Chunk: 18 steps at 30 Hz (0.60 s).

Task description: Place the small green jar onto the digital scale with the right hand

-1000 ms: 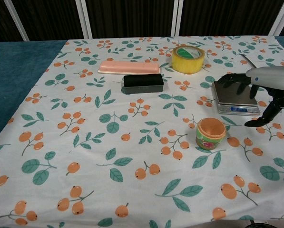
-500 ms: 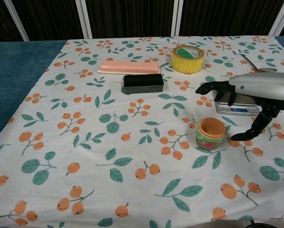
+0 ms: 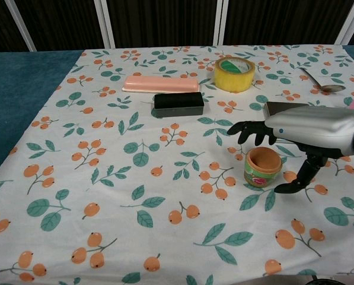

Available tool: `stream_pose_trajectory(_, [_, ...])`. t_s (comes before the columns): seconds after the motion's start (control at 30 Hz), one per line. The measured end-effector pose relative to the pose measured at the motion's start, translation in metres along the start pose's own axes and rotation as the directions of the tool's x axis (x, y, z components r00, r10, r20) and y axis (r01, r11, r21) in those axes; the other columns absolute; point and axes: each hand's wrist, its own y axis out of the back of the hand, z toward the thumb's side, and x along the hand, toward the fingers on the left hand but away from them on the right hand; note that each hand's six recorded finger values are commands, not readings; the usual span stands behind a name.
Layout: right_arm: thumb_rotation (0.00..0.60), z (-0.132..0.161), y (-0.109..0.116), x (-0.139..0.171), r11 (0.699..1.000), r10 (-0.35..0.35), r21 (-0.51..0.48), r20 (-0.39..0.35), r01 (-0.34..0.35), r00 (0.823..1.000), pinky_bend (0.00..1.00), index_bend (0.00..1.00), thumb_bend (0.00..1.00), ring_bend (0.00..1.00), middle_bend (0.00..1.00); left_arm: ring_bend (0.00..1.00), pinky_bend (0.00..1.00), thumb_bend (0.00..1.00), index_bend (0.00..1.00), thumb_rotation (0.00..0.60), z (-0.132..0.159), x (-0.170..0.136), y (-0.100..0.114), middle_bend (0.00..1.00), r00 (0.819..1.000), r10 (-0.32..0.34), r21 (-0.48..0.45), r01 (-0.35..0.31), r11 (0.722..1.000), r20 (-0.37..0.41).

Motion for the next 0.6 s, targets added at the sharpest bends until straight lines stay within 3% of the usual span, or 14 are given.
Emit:
stream_pose_trajectory(0.13, [0.6, -0.0012, -0.0037, -0.0022, 1.0, 0.011, 0.019, 0.005, -0.011, 1.0, 0.33, 0.08, 0.16, 0.27, 0.2, 0.0, 0.0, 0.24, 0.0, 0.6, -0.0005, 0.0002, -0.0003, 0.0, 1.0, -0.002, 0.002, 0.002, 1.0, -0.004])
stream_pose_trajectory(0.27, [0.6, -0.0044, -0.0062, -0.0052, 0.999, 0.018, 0.033, 0.016, -0.019, 1.0, 0.52, 0.2, 0.31, 0.39, 0.28, 0.0, 0.0, 0.24, 0.0, 0.6, -0.0007, 0.0003, -0.0002, 0.0, 1.0, -0.002, 0.001, 0.002, 1.0, -0.009])
stream_pose_trajectory(0.37, [0.6, -0.0068, -0.007, -0.0064, 0.999, 0.016, 0.043, 0.027, -0.017, 0.999, 0.6, 0.28, 0.42, 0.48, 0.34, 0.0, 0.0, 0.24, 0.0, 0.6, -0.0012, 0.0003, -0.0002, 0.0, 1.0, -0.003, 0.0, 0.003, 1.0, -0.013])
stream_pose_trajectory(0.5, [0.6, -0.008, -0.0084, -0.0063, 0.999, 0.02, 0.031, 0.037, -0.021, 0.999, 0.66, 0.39, 0.51, 0.54, 0.43, 0.0, 0.0, 0.24, 0.0, 0.6, -0.0007, 0.0001, -0.0008, 0.0, 1.0, -0.01, 0.002, 0.01, 1.0, -0.011])
stream_pose_trajectory(0.6, [0.6, -0.0075, -0.0061, -0.0063, 1.0, 0.014, 0.014, 0.035, -0.015, 0.999, 0.67, 0.41, 0.53, 0.55, 0.45, 0.0, 0.0, 0.24, 0.0, 0.6, -0.0006, 0.0, -0.0009, 0.0, 1.0, -0.011, 0.003, 0.011, 1.0, -0.012])
